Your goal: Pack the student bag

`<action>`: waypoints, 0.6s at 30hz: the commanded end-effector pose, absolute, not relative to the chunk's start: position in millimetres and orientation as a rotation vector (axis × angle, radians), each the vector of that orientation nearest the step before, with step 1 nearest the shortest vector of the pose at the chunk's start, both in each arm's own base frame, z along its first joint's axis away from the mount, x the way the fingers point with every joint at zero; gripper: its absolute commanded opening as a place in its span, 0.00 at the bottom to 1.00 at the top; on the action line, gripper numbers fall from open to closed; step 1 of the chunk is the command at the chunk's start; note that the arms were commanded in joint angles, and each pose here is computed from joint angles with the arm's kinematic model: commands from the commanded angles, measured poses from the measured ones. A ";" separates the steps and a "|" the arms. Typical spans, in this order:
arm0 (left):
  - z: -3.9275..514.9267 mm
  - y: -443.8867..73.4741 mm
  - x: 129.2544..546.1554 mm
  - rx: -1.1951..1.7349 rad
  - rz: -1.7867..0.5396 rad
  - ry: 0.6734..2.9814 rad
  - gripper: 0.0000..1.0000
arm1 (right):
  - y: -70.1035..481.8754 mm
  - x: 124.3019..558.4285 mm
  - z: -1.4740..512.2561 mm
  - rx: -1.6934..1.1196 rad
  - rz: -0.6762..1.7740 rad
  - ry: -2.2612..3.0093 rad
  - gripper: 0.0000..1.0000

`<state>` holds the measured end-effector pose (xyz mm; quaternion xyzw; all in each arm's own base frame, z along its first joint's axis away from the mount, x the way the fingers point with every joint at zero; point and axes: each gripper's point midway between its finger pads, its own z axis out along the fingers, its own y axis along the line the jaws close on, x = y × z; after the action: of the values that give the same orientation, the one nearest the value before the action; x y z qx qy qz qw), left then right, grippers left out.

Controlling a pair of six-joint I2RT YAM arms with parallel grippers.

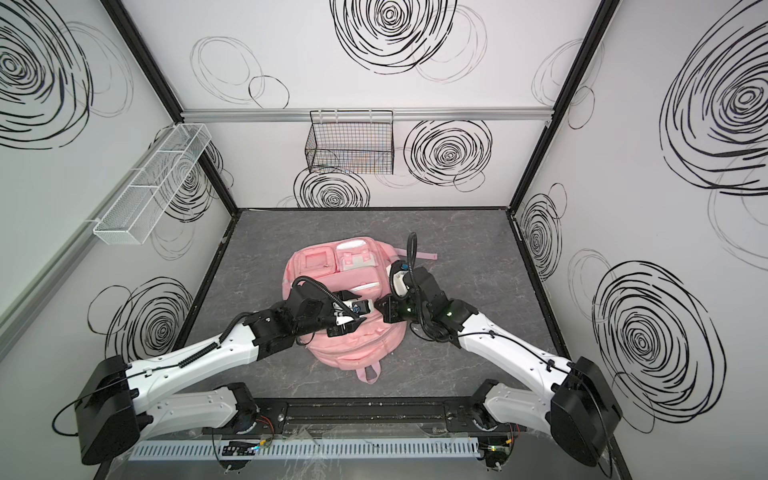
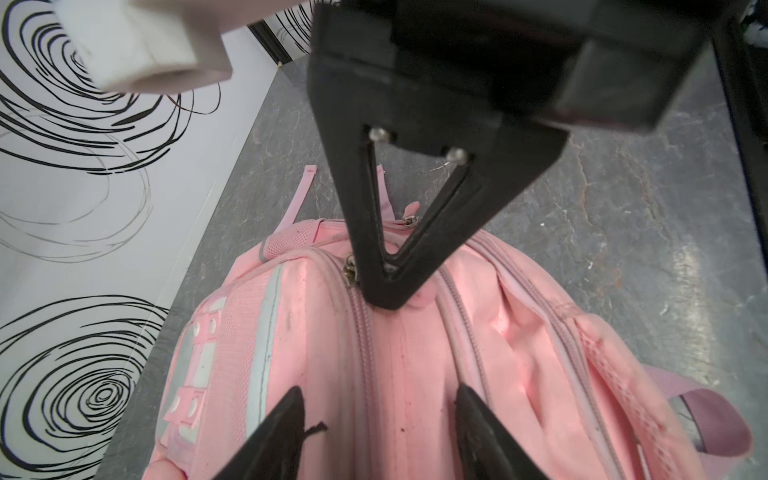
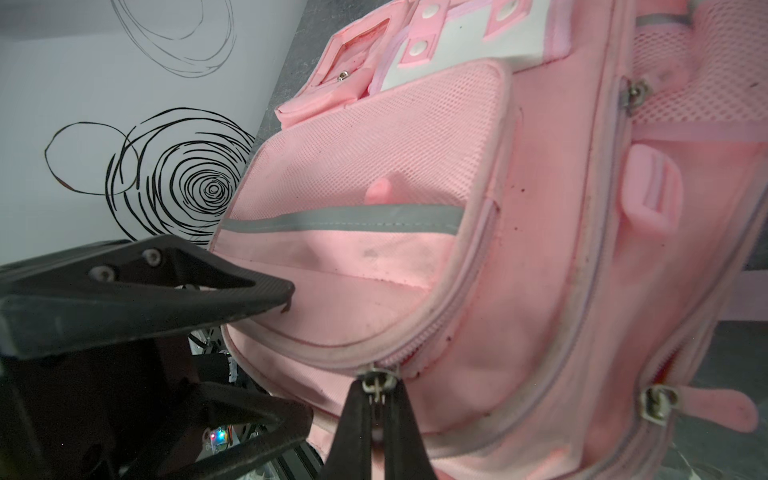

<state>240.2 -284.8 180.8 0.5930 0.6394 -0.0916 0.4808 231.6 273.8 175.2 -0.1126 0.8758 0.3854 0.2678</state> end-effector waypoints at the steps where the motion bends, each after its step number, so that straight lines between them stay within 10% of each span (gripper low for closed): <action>1: 193.8 -285.5 256.1 1.392 -0.187 1.523 0.62 | 280.8 229.4 202.9 -0.350 1.115 2.258 0.00; 9: 149.3 -269.5 264.4 1.517 -0.133 1.687 0.47 | 275.1 232.1 213.1 -0.350 1.087 2.224 0.00; 14: 153.4 -266.2 268.9 1.504 -0.135 1.682 0.00 | 254.0 252.4 211.4 -0.317 0.994 2.230 0.00; 18: 162.5 -264.2 266.6 1.474 -0.144 1.627 0.00 | 213.4 279.9 190.0 -0.254 0.844 2.282 0.00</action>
<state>259.6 -287.0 169.1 0.6044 0.6450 -0.0907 0.4588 250.7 246.6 172.9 -0.1157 0.8780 0.3687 0.2826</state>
